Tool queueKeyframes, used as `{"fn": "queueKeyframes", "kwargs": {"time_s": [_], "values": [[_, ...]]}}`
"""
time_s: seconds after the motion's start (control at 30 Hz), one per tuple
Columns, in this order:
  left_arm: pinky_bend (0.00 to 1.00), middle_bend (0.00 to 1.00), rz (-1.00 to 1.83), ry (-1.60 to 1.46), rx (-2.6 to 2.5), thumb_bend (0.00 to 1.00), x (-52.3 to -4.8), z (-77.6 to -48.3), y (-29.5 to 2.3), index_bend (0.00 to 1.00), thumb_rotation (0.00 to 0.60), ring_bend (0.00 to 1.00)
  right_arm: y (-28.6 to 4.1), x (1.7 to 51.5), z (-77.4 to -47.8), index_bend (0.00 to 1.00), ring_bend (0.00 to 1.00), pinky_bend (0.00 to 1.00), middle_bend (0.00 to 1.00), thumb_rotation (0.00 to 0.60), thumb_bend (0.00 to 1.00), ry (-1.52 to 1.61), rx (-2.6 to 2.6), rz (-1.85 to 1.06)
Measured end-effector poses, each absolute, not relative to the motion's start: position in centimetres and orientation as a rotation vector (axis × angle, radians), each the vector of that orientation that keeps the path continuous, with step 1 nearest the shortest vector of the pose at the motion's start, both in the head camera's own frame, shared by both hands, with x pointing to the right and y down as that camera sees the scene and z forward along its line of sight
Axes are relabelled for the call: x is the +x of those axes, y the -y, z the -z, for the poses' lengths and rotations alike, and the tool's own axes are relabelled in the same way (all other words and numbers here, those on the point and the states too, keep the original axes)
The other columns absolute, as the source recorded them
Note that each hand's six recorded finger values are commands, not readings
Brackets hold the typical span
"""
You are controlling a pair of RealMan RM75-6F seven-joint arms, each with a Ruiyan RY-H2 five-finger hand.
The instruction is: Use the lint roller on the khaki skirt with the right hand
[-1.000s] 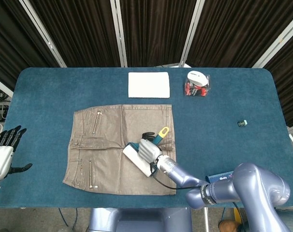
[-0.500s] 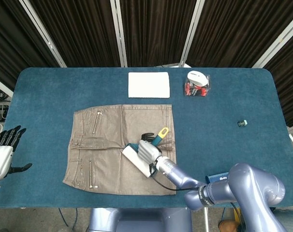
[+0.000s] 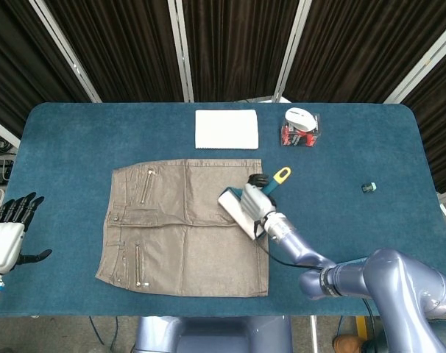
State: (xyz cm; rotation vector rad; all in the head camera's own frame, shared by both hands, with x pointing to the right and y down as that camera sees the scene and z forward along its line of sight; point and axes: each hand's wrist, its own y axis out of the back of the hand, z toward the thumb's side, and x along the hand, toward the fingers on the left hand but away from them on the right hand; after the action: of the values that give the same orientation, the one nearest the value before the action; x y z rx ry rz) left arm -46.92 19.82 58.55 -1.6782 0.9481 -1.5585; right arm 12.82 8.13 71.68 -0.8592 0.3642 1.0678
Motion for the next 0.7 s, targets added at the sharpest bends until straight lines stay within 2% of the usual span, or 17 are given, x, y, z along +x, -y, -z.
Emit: {"fn": "queueKeyframes", "kwargs": {"time_s": [0.7], "values": [[0.0,0.0,1.555,-0.942,-1.687,0.0,-46.6,-58.6,-20.0,0.0,0.6,0.0,-2.9,23.8,-73.0,0.57,0.53,0.48,0.63,0.6,0.76,-0.246,-0.882,-1.411]]}}
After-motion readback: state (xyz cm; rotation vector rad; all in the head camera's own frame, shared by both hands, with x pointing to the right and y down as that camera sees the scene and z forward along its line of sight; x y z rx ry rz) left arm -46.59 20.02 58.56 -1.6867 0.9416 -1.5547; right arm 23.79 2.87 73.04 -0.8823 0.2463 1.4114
